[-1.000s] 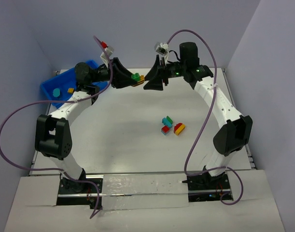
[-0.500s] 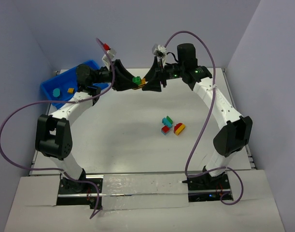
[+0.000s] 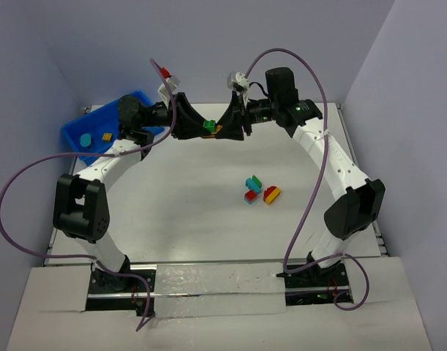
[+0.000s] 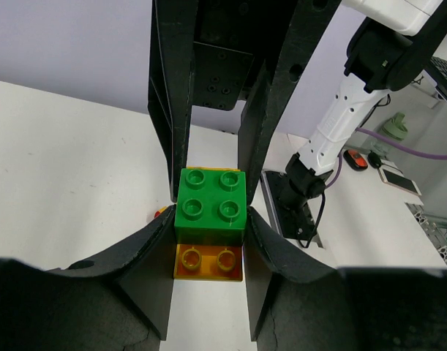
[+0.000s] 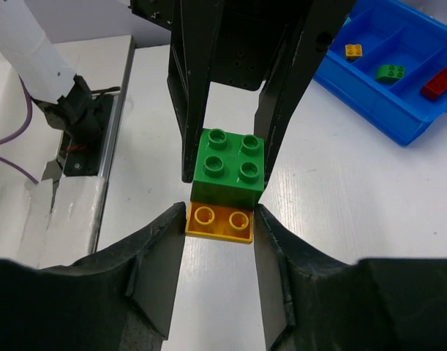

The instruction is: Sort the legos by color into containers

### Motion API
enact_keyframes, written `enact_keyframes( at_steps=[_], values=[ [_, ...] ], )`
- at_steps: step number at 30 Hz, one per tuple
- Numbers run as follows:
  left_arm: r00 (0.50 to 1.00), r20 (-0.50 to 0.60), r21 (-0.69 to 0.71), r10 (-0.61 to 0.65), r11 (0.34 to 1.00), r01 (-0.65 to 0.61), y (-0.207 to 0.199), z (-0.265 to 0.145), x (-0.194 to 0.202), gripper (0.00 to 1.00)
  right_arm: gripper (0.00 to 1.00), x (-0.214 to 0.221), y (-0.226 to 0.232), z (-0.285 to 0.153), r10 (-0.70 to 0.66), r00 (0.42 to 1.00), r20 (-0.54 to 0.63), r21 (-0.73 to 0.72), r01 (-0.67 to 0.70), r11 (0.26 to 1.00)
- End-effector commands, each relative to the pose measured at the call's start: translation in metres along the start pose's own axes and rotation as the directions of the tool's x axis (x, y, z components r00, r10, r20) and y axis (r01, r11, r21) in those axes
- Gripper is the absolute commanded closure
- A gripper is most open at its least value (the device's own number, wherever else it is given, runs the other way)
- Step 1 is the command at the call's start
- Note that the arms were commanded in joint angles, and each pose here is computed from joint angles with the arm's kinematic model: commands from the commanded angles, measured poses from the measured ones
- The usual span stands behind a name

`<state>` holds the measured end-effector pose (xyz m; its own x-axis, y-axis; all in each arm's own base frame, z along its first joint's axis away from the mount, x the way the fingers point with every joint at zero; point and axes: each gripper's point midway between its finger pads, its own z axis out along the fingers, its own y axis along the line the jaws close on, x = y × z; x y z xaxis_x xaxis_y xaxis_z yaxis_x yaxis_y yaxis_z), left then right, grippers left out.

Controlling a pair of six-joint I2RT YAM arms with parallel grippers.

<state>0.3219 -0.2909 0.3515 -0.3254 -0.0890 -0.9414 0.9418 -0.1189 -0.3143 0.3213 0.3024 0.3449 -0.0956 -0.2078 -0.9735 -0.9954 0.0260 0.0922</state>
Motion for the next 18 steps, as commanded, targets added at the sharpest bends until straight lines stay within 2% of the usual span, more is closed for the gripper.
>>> enact_keyframes(
  at_steps=[1,4,7,8,9,10,11,14,16,18],
  values=[
    [0.995,0.027,0.003,0.093,0.996,-0.093,-0.014,0.001,-0.018,1.00,0.55,-0.011,0.016,0.000,-0.043,0.999,-0.012,-0.040,0.043,0.998],
    [0.995,0.031,0.001,0.099,0.995,-0.099,-0.014,0.002,-0.019,1.00,0.64,-0.011,0.015,0.001,-0.041,0.999,-0.016,-0.039,0.041,0.998],
    [0.995,0.034,0.001,0.099,0.995,-0.099,-0.014,0.002,-0.020,0.97,0.86,-0.012,0.011,0.001,-0.039,0.999,-0.018,-0.027,0.038,0.999],
    [0.995,0.033,0.002,0.095,0.995,-0.095,-0.013,0.002,-0.020,0.93,0.93,-0.012,0.009,0.001,-0.036,0.999,-0.021,-0.016,0.035,0.999],
    [0.995,0.035,0.002,0.098,0.995,-0.098,-0.013,0.002,-0.020,0.79,1.00,-0.013,0.007,0.000,-0.031,0.999,-0.019,-0.006,0.031,1.000],
    [0.995,0.034,0.002,0.095,0.995,-0.095,-0.013,0.001,-0.020,0.78,1.00,-0.013,0.005,0.000,-0.032,0.999,-0.020,0.002,0.032,0.999],
    [0.995,0.030,0.006,0.095,0.995,-0.095,-0.014,0.002,-0.020,0.66,1.00,-0.013,0.005,0.001,-0.033,0.999,-0.021,0.009,0.034,0.999],
    [0.996,0.021,0.010,0.091,0.996,-0.091,-0.014,0.002,-0.022,0.49,1.00,-0.016,-0.001,-0.001,-0.037,0.999,-0.021,0.044,0.038,0.998],
    [0.996,0.013,0.010,0.089,0.996,-0.090,-0.014,0.002,-0.021,0.45,1.00,-0.019,-0.004,-0.001,-0.043,0.999,-0.019,0.063,0.044,0.997],
    [0.996,0.012,0.006,0.088,0.996,-0.088,-0.013,0.002,-0.022,0.45,1.00,-0.020,-0.006,-0.002,-0.047,0.999,-0.020,0.077,0.048,0.996]
  ],
)
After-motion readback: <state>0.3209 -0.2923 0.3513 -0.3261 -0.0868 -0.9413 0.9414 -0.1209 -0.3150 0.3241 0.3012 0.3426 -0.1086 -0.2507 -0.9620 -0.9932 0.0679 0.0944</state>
